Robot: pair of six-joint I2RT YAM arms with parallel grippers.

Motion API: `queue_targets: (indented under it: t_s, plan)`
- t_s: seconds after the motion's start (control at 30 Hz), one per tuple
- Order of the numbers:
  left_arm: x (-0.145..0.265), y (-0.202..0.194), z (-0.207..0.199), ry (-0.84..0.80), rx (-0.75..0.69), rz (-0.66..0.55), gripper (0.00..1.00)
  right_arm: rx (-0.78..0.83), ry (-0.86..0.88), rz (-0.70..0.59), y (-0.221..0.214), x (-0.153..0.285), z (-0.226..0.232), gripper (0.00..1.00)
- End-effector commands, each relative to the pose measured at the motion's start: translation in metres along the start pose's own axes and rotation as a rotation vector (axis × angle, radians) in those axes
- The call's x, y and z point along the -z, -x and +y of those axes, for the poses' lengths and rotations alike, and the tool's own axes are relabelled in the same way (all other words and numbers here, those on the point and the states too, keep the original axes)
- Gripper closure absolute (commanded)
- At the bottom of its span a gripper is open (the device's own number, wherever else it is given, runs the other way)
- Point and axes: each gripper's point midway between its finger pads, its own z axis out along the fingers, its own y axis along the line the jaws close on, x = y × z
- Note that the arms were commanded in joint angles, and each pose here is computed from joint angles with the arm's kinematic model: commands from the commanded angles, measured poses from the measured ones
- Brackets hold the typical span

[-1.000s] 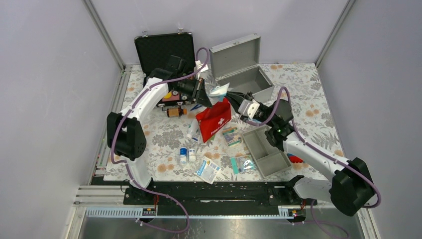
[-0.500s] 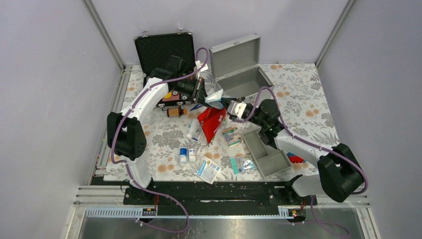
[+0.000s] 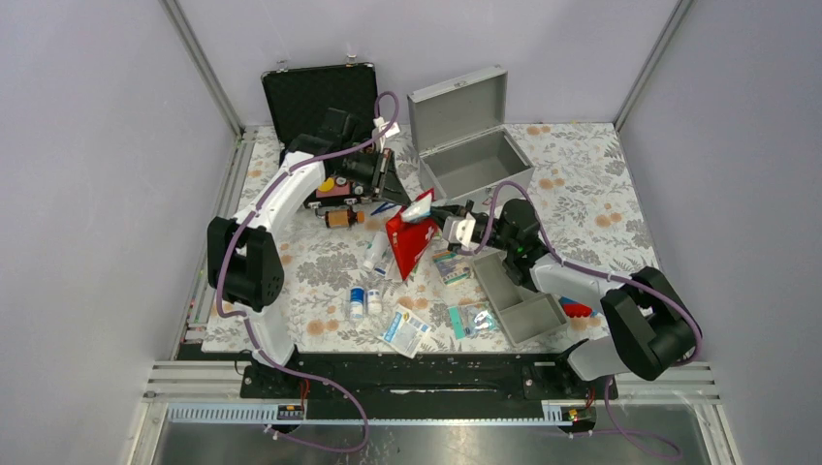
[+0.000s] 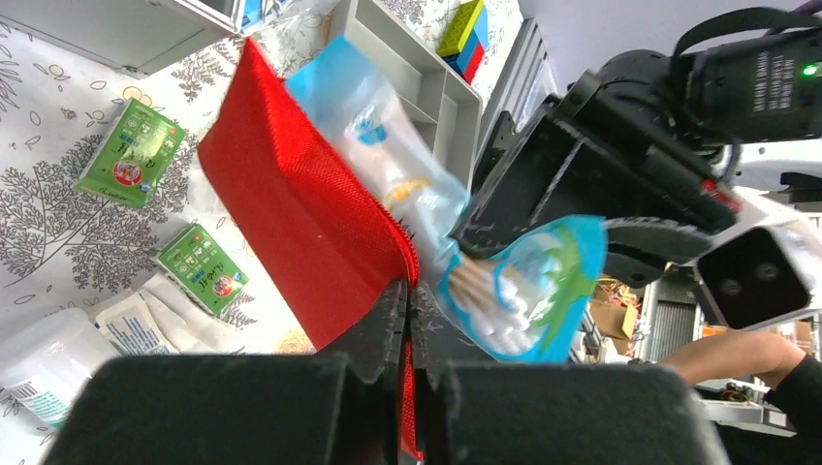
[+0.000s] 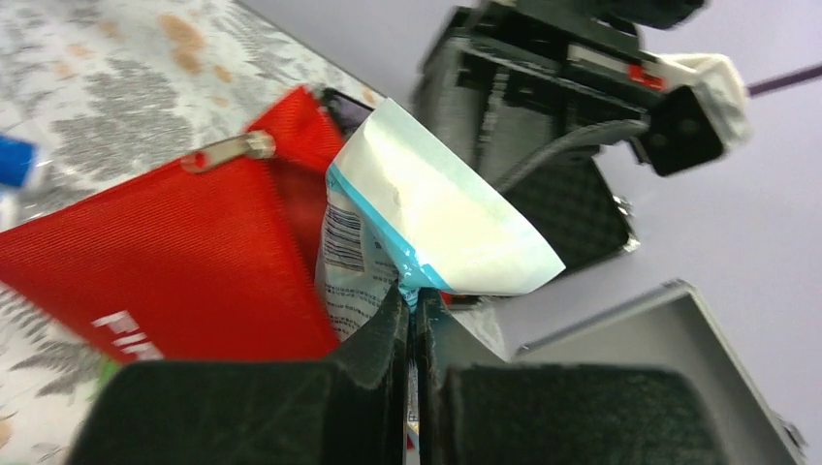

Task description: Organize the medicine kit

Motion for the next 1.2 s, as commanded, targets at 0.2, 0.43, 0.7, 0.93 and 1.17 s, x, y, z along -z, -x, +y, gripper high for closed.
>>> queue_targets:
  t_s: [0.2,0.43,0.7,0.93,1.17]
  plan:
    - [-0.001,0.015,-0.016,-0.080,0.012,-0.048,1.00,0.052,0.291,-0.104,0.004,0.006,0.057,1.00]
    - [-0.018,-0.020,-0.029,-0.045,-0.122,0.062,1.00,-0.001,0.360,0.018,-0.017,-0.004,0.053,1.00]
    - [-0.022,-0.042,-0.025,-0.047,-0.095,0.106,1.00,0.216,0.499,0.194,-0.048,0.004,0.064,1.00]
    - [-0.028,-0.041,-0.023,-0.085,-0.085,0.124,1.00,0.292,0.609,0.354,-0.065,0.008,0.076,1.00]
    - [-0.035,-0.041,-0.014,-0.123,-0.033,0.142,1.00,0.397,0.564,0.533,-0.086,-0.005,0.064,1.00]
